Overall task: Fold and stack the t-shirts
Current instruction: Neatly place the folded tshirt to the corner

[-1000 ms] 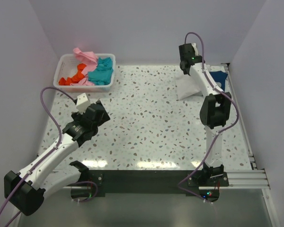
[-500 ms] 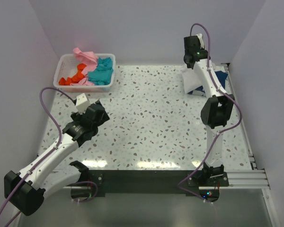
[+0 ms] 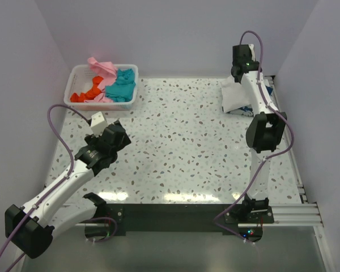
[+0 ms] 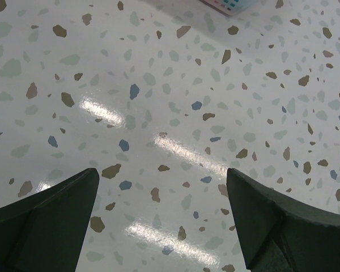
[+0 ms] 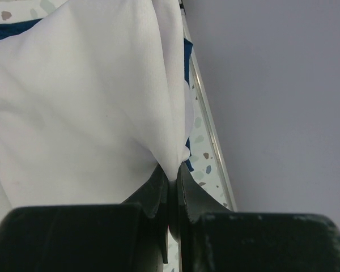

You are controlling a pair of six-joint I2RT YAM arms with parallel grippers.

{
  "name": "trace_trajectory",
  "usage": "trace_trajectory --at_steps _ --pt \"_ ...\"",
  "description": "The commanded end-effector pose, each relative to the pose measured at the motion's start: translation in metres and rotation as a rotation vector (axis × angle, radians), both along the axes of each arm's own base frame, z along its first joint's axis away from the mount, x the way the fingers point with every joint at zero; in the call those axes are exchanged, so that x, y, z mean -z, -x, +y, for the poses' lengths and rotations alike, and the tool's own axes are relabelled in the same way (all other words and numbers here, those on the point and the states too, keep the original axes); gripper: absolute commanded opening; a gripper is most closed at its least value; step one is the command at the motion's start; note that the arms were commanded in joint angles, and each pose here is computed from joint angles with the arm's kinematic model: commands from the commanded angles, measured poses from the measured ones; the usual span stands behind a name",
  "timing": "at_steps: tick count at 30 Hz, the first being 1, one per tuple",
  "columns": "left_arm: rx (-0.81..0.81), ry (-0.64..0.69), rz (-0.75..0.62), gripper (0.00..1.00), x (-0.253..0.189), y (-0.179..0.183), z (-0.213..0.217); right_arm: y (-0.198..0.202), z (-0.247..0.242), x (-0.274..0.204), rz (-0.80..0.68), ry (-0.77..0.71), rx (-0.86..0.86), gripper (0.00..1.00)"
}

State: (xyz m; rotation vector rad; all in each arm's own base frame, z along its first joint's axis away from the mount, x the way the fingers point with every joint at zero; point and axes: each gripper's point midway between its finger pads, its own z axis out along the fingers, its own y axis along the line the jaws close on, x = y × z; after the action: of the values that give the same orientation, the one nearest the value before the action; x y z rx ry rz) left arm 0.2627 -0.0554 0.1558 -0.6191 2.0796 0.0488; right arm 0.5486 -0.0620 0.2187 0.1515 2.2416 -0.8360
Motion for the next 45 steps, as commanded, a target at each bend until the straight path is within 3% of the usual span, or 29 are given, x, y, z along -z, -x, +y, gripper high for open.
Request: trace_trajectory --at_steps 1,9,19,23,25,27,29,31,33,39,45 --pt "-0.042 -0.002 -0.030 1.00 -0.009 -0.003 0.006 0.001 -0.009 0.001 -0.026 -0.042 0.026 0.00" --pt "-0.043 -0.011 -0.022 1.00 -0.007 -0.002 0.007 0.009 -0.032 0.060 0.047 -0.152 0.122 0.00" --pt "-0.046 -0.010 -0.016 1.00 -0.005 -0.003 0.007 0.013 -0.057 0.086 0.075 -0.190 0.164 0.02" --pt "-0.045 -0.010 -0.014 1.00 -0.005 -0.003 0.007 0.014 -0.062 0.094 0.093 -0.191 0.176 0.14" --pt "-0.042 -0.008 -0.015 1.00 -0.006 -0.003 0.006 0.015 -0.065 0.098 0.104 -0.195 0.191 0.32" --pt "-0.043 -0.009 -0.014 1.00 -0.006 -0.003 0.006 0.016 -0.064 0.096 0.109 -0.203 0.195 0.40" --pt "-0.044 -0.008 -0.015 1.00 -0.007 -0.003 0.006 0.015 -0.062 0.090 0.103 -0.218 0.182 0.54" --pt "-0.044 -0.009 -0.014 1.00 -0.006 -0.003 0.006 0.012 -0.053 0.075 0.072 -0.260 0.135 0.59" --pt "-0.042 -0.008 -0.015 1.00 -0.007 -0.003 0.006 0.010 -0.047 0.063 0.048 -0.285 0.096 0.74" --pt "-0.035 -0.004 -0.019 1.00 -0.007 -0.004 0.004 0.002 -0.001 0.025 -0.039 -0.421 -0.099 0.75" --pt "-0.018 0.000 -0.022 1.00 -0.007 -0.008 0.000 -0.015 0.052 0.027 -0.032 -0.346 -0.215 0.77"
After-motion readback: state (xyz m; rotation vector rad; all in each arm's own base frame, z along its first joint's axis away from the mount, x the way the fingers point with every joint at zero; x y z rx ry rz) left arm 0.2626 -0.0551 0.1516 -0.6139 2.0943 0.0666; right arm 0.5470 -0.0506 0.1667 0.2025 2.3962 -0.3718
